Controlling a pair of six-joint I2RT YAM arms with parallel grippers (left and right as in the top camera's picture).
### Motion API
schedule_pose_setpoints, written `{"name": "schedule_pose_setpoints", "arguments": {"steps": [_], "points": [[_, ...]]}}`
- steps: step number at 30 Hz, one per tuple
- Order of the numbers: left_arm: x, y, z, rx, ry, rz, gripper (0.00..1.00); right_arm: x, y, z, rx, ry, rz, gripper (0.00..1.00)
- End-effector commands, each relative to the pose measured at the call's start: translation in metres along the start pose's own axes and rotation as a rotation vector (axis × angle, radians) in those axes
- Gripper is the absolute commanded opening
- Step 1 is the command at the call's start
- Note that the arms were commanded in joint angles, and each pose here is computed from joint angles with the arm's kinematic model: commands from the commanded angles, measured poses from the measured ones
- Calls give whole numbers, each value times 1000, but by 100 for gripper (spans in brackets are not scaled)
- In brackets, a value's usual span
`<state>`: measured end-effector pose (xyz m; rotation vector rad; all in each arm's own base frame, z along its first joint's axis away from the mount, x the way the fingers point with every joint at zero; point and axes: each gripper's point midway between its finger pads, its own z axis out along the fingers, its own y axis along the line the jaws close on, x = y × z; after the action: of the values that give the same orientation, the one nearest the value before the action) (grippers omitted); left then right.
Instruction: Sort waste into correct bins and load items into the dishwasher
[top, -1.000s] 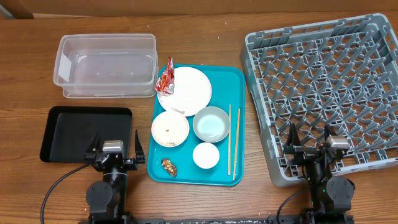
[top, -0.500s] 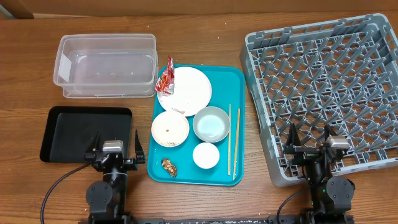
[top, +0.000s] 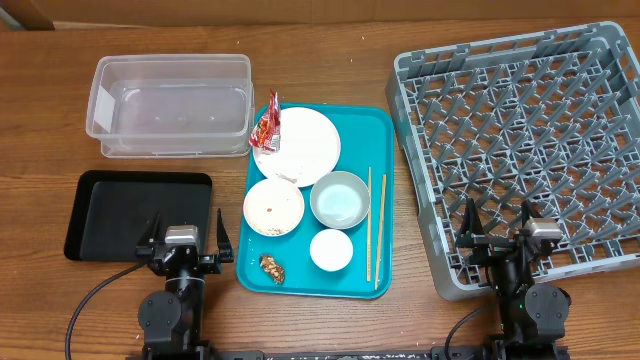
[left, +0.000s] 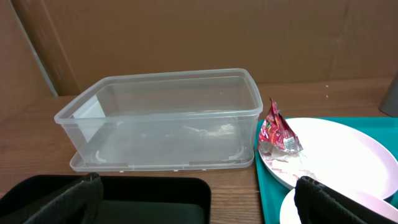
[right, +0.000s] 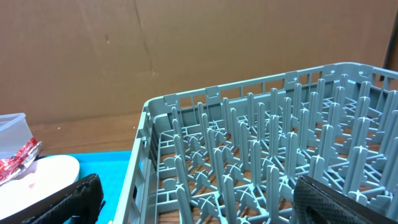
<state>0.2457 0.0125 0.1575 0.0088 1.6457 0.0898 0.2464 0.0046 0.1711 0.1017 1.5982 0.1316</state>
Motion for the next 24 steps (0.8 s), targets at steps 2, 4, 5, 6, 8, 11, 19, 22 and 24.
{"name": "schedule_pose_setpoints", "arguments": {"steps": [2,4,5,6,8,11,19,22,24], "points": [[1,-2,0,10,2,27,100,1,-2,0,8,-8,13,100],[1,-1,0,1,0,28,100,1,-1,0,-1,-7,82,100],[1,1,0,-7,-1,27,100,1,0,0,-1,-6,106,100],[0,1,0,-7,-3,16,100,1,-1,0,-1,-6,126,100],[-1,1,0,-7,-5,-49,100,1,-1,0,-1,-7,136,100],[1,-3,0,14,3,-137,100,-4,0,-1,-1,-13,136,100],[-12,-15,-5,87,60,-200,100,-33,2,-6,18,3,136,100],[-18,-18,-5,106,134,-203,100,-45,4,-6,26,52,137,100],[-26,-23,-2,136,188,-207,100,-53,6,-4,32,89,137,100]]}}
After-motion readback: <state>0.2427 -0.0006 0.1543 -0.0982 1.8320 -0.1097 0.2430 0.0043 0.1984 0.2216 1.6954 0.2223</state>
